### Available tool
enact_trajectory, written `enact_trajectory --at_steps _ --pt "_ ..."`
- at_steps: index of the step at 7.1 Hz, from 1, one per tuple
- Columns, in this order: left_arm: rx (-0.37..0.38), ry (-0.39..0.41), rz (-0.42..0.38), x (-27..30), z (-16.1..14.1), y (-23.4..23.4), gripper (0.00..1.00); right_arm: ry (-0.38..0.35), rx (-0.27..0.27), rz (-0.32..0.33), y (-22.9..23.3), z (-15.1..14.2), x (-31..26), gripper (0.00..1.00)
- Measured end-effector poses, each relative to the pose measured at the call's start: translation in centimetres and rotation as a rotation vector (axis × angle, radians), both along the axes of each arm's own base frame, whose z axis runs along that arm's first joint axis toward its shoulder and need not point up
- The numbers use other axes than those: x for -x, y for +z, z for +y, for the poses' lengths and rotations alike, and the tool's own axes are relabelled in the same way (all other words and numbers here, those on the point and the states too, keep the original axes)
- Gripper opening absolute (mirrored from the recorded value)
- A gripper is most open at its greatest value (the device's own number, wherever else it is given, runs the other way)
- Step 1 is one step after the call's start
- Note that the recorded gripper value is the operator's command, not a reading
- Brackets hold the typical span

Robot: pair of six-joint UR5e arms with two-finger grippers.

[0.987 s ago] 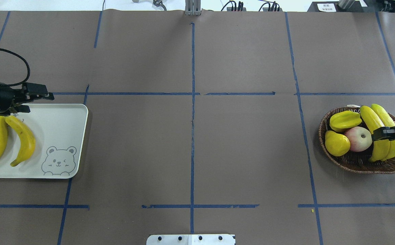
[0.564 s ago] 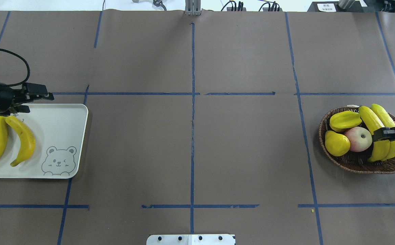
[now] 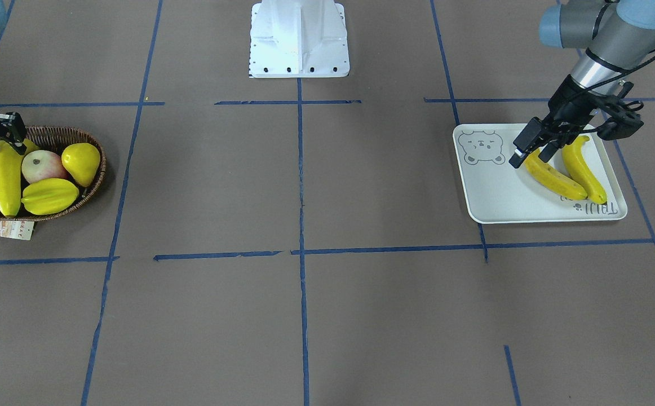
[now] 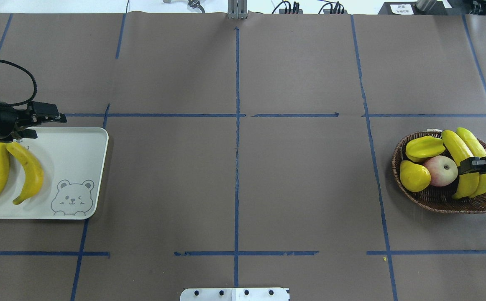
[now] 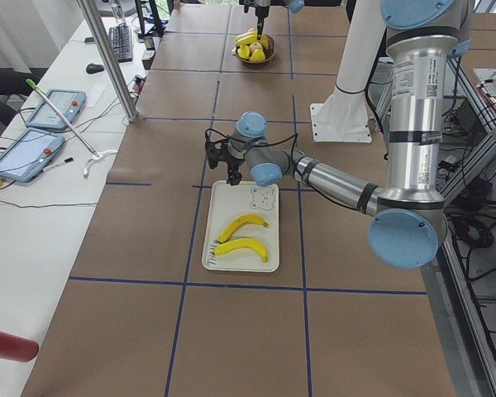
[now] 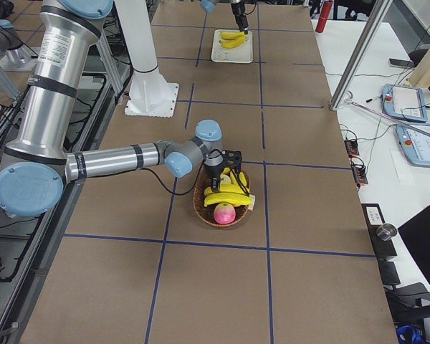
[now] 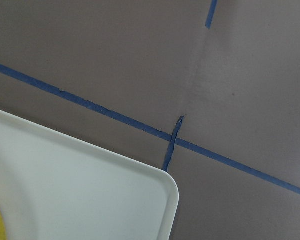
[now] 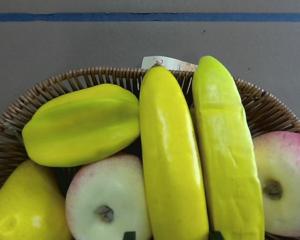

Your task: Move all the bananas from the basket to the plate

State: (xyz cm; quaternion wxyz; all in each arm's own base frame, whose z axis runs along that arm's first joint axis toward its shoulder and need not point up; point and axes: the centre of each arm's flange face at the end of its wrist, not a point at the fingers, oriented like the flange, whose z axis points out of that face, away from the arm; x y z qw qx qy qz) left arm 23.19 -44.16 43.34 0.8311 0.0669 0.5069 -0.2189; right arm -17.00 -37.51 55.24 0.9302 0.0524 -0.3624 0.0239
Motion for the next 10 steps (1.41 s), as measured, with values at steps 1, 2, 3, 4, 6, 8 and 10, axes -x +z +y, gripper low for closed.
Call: enact_trajectory --at_steps 1,2,3,4,6,8,10 --pt "0.000 0.000 0.000 0.0 0.0 0.0 1.00 0.000 0.002 0.001 0.1 0.0 0.0 0.58" --pt "0.000 -0.001 0.000 0.0 0.0 0.0 1.00 -0.001 0.004 0.003 0.3 0.0 0.0 0.57" --pt "0.000 -0.001 0.000 0.0 0.0 0.0 1.00 -0.001 0.004 0.002 0.3 -0.1 0.1 0.57" --pt "0.001 -0.001 0.000 0.0 0.0 0.0 1.00 -0.001 0.002 0.000 0.1 -0.2 0.2 0.57" --pt "0.002 -0.001 -0.001 0.0 0.0 0.1 1.00 -0.001 -0.002 -0.005 -0.2 -0.5 0.4 0.57" --pt "0.003 0.000 -0.002 0.0 0.0 0.2 1.00 -0.010 0.000 -0.020 -0.6 -0.6 0.7 0.57" --pt "0.003 -0.001 -0.002 0.0 -0.1 0.2 1.00 -0.021 0.009 -0.033 -0.6 -0.6 0.9 0.57"
